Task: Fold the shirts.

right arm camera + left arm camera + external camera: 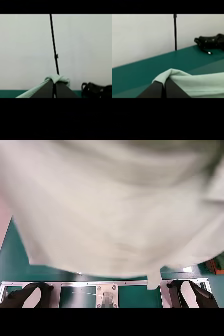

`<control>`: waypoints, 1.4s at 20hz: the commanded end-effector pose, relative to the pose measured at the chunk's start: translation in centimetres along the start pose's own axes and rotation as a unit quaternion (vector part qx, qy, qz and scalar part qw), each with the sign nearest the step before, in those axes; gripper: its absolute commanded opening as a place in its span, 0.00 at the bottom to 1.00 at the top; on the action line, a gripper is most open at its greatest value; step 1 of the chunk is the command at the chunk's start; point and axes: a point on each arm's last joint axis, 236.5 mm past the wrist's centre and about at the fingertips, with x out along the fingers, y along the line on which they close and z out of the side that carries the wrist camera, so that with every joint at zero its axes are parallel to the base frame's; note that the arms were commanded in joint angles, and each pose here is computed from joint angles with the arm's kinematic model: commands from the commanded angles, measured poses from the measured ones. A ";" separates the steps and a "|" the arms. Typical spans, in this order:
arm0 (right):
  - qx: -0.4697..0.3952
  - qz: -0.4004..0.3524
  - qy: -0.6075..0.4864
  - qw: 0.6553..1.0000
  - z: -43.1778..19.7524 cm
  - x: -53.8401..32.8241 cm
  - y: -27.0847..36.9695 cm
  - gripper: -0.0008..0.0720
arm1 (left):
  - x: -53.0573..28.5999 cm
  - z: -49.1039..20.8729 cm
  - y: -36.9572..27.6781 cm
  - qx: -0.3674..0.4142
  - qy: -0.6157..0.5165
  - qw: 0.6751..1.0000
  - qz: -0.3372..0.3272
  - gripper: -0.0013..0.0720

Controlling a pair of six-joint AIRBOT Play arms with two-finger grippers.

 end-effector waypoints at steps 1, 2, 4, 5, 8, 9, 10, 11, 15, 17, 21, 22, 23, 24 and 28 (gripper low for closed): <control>0.087 0.016 0.103 0.991 -10.5 4.6 -4.3 0.03 | 7.9 -9.9 1.3 -0.089 0.118 0.987 -0.059 0.05; 0.107 0.018 0.144 0.984 -14.9 6.1 -5.5 0.03 | 10.3 -13.4 1.5 -0.115 0.154 0.978 -0.080 0.05; 0.141 0.018 0.218 0.966 -23.4 8.8 -7.3 0.03 | 14.6 -21.4 2.3 -0.168 0.230 0.953 -0.105 0.05; 0.154 0.013 0.247 0.957 -27.3 10.0 -8.0 0.03 | 16.3 -25.0 3.0 -0.191 0.259 0.941 -0.103 0.05; 0.199 -0.018 0.318 0.927 -37.6 13.9 -11.0 0.03 | 20.9 -34.2 5.0 -0.254 0.324 0.907 -0.090 0.05; 0.220 -0.031 0.330 0.918 -40.1 14.9 -12.0 0.03 | 22.1 -36.3 5.3 -0.273 0.334 0.898 -0.088 0.05; 0.246 -0.040 0.340 0.907 -42.4 16.0 -13.1 0.03 | 23.3 -38.3 5.8 -0.292 0.340 0.890 -0.083 0.05; 0.265 -0.045 0.349 0.898 -44.2 17.1 -13.9 0.03 | 24.4 -39.9 6.3 -0.307 0.339 0.886 -0.074 0.05; 0.291 -0.035 0.364 0.884 -48.0 21.6 -16.1 0.03 | 27.7 -42.7 8.6 -0.335 0.306 0.890 -0.037 0.05; 0.286 -0.026 0.359 0.888 -48.0 23.5 -16.7 0.03 | 28.5 -42.4 9.9 -0.329 0.283 0.901 -0.018 0.05; 0.274 -0.014 0.352 0.895 -46.6 24.4 -17.0 0.03 | 28.6 -41.9 10.2 -0.312 0.278 0.908 -0.018 0.05; 0.271 -0.008 0.365 0.891 -46.9 23.7 -17.1 0.03 | 28.2 -42.4 9.9 -0.304 0.292 0.906 -0.023 0.05; 0.268 -0.001 0.388 0.882 -47.5 22.7 -16.9 0.03 | 27.8 -42.9 9.4 -0.297 0.308 0.903 -0.032 0.05; 0.265 0.000 0.413 0.871 -48.2 21.6 -16.9 0.03 | 27.1 -43.6 8.8 -0.288 0.329 0.898 -0.043 0.05; 0.218 -0.034 0.502 0.836 -51.1 16.2 -17.9 0.02 | 24.5 -46.1 6.6 -0.276 0.397 0.872 -0.079 0.05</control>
